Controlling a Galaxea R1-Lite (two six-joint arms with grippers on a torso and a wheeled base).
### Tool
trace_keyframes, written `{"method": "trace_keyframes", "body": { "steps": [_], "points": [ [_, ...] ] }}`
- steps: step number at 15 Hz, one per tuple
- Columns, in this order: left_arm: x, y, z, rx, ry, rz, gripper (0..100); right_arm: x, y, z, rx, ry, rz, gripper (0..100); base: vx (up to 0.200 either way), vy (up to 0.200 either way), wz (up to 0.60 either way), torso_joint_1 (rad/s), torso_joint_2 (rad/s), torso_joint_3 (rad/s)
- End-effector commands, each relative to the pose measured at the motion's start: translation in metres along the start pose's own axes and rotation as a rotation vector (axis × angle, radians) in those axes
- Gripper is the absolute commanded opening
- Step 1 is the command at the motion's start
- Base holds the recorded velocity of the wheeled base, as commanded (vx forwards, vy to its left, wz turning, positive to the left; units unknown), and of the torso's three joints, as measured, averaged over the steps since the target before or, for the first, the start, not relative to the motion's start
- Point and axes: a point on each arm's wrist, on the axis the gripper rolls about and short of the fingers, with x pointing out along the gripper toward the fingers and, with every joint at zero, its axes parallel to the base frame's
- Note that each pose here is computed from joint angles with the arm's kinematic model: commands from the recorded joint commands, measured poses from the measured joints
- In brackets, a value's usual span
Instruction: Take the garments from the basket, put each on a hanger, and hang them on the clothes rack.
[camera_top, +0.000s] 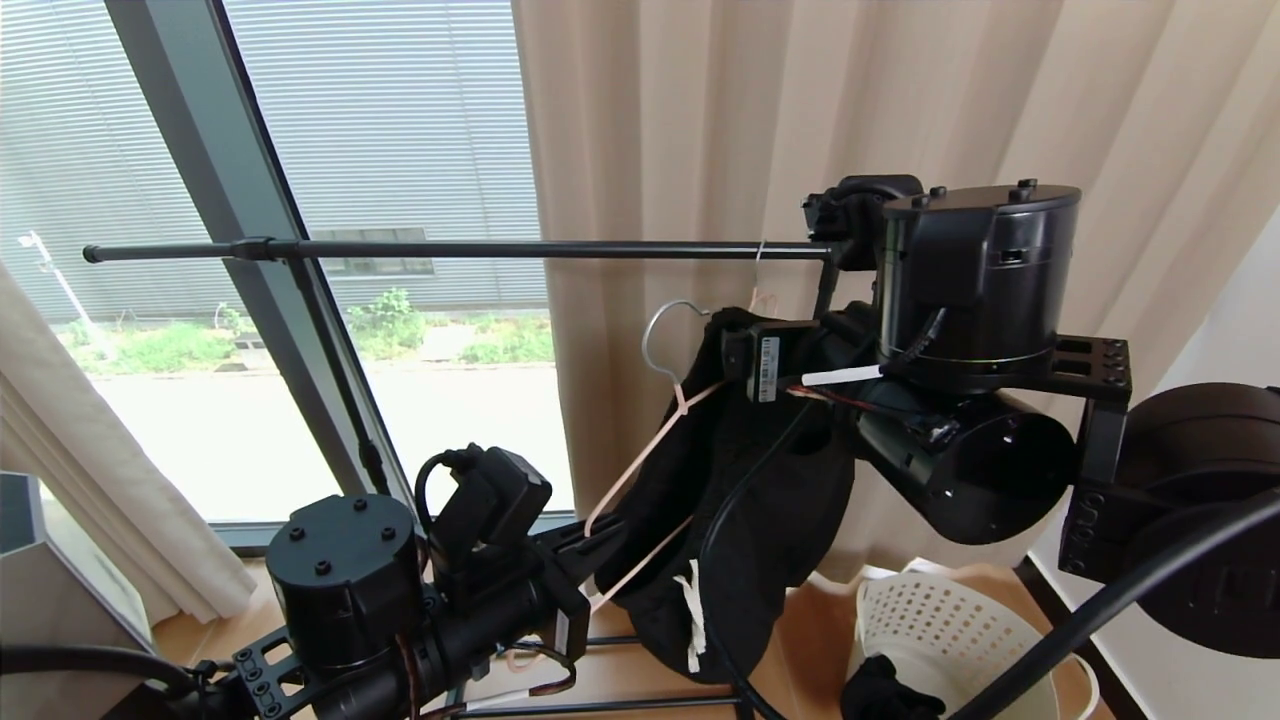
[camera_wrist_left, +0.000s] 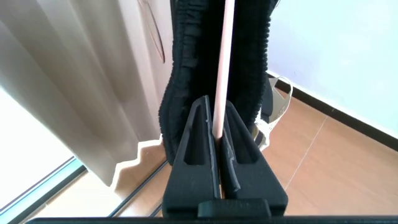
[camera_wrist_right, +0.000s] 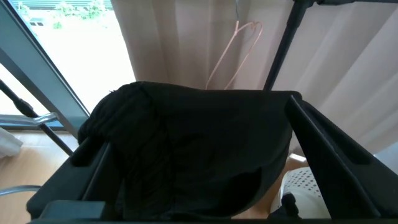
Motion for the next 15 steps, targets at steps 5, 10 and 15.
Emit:
{"method": "trace_keyframes", "body": {
  "steps": [5, 10, 15],
  "points": [
    [-0.002, -0.002, 0.001, 0.002, -0.016, -0.007, 0, 0.002, 0.011, -0.002, -0.014, 0.006, 0.020, 100, 0.000, 0.000, 0.00, 0.000, 0.00, 0.000],
    [0.000, 0.001, 0.002, -0.004, -0.024, 0.003, 0, -0.012, 0.019, -0.011, -0.044, 0.028, 0.062, 100, 0.000, 0.000, 0.00, 0.000, 0.00, 0.000],
    [0.003, 0.010, 0.006, -0.008, -0.046, 0.035, 0, -0.012, 0.017, -0.019, -0.062, 0.046, 0.060, 100, 0.000, 0.000, 0.00, 0.000, 0.00, 0.000]
  ]
}}
